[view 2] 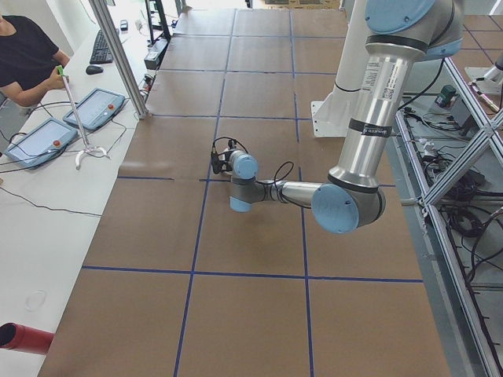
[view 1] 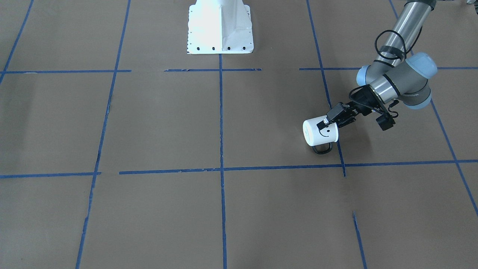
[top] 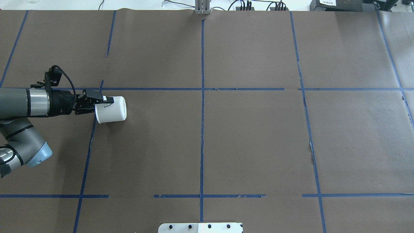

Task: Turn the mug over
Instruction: 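Close the left gripper on the white mug's rim, then lift the mug with the left gripper and carry it toward the table center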

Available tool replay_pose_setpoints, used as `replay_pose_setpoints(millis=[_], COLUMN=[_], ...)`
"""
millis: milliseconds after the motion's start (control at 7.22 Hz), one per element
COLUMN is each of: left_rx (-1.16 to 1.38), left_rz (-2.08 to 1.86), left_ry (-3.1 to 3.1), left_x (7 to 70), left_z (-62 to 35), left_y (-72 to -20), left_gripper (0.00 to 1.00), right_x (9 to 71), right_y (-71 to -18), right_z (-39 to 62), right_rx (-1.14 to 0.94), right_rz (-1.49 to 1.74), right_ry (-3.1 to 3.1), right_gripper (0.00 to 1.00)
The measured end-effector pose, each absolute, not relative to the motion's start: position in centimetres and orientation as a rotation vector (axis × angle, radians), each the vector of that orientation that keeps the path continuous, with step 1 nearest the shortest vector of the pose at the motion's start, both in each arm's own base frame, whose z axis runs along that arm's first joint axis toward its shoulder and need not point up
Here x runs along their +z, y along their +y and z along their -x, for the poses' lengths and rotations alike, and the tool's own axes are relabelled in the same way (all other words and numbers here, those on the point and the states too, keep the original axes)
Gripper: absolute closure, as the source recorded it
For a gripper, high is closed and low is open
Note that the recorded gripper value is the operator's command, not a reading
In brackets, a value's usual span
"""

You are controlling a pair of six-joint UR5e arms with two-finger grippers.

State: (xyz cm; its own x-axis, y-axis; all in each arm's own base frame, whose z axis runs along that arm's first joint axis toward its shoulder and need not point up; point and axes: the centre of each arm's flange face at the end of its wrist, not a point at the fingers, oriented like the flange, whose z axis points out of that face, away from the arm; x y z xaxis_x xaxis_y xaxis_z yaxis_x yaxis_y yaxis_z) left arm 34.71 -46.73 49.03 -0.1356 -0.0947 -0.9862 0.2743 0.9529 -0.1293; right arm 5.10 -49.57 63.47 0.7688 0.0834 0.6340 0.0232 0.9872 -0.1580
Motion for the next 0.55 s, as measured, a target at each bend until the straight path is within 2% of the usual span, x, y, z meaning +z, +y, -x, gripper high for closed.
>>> replay_pose_setpoints(millis=[277,415,554], left_rx=[-0.321,-0.323,-0.324], left_rz=[-0.133,-0.13,-0.127], left_ry=[1.689,1.693,1.697], left_x=[48.45,48.16,47.95], left_z=[-34.77,-34.89,-35.02], left_y=[-46.75,-46.82,-46.87], left_gripper=[0.63,0.69,0.8], right_x=[63.45,63.45,63.45], right_y=[-49.59,-49.59,-49.59], right_z=[-5.1,-5.1,-5.1], right_rx=[0.033,0.033,0.033], right_rz=[0.16,0.16,0.16], right_ry=[-0.694,-0.694,-0.694], right_gripper=[0.0,0.0,0.0])
